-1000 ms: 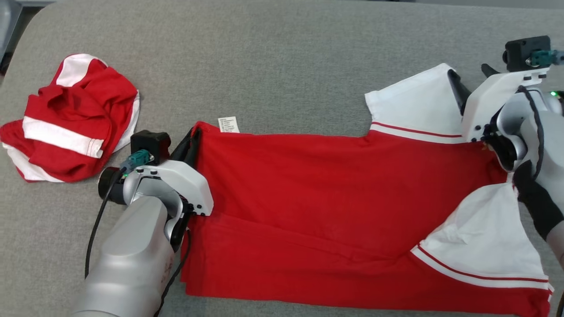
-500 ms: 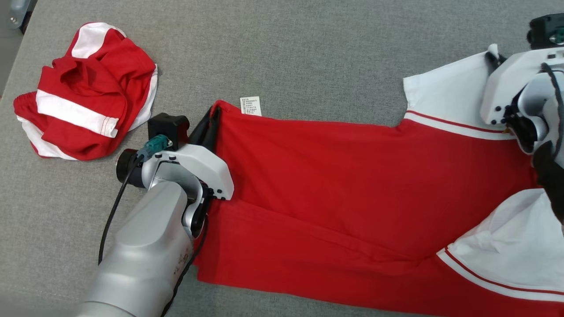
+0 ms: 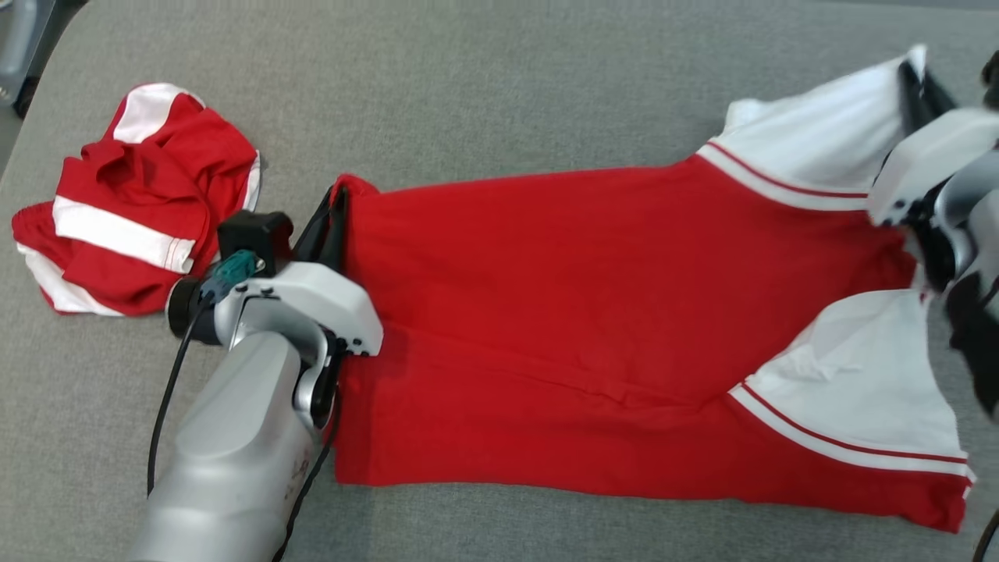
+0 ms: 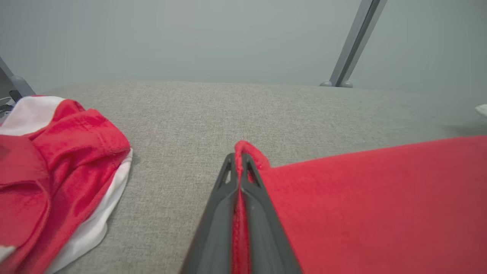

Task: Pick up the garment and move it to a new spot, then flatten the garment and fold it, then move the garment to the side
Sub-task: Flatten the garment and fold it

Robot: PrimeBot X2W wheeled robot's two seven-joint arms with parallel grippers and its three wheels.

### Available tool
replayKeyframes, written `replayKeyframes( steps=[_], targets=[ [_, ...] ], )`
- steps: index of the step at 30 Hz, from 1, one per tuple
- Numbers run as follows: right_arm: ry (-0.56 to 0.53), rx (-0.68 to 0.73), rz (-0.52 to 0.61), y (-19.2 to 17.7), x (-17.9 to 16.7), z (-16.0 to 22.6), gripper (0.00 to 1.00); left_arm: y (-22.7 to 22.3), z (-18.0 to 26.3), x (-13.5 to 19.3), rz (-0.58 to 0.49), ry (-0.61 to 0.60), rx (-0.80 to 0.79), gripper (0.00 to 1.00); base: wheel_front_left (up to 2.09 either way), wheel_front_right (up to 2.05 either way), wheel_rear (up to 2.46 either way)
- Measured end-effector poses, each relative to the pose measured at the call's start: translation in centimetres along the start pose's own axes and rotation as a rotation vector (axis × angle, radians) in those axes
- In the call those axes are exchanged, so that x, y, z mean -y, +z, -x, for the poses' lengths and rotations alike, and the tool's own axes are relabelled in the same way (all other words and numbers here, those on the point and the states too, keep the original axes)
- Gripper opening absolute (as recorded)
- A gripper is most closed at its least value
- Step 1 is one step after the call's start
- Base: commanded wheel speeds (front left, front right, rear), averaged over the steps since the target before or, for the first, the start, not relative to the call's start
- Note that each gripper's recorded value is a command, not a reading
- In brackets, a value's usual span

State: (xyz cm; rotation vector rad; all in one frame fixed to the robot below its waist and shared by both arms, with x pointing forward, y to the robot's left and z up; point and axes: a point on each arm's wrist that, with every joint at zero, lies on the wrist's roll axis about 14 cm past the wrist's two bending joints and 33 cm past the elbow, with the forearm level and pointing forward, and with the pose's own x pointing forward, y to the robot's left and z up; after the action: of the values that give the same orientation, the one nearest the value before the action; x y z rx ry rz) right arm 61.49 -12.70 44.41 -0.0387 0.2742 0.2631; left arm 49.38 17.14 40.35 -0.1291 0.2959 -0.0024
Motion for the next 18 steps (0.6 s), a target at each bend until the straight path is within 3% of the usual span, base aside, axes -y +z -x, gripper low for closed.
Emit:
replayKeyframes(
  steps=[6, 18],
  targets=[
    [-0.011, 0.068, -0.076, 0.2, 0.0, 4.2, 0.0, -0.1, 2.2, 0.0, 0.007, -0.01, 0.013, 0.0, 0.0, 0.0, 0.0],
    [-0.079, 0.11, -0.234, -4.0, -0.3, 15.7, 0.0, -2.2, 8.6, 1.1, 0.07, -0.023, 0.013, 0.0, 0.0, 0.0, 0.0]
  ],
)
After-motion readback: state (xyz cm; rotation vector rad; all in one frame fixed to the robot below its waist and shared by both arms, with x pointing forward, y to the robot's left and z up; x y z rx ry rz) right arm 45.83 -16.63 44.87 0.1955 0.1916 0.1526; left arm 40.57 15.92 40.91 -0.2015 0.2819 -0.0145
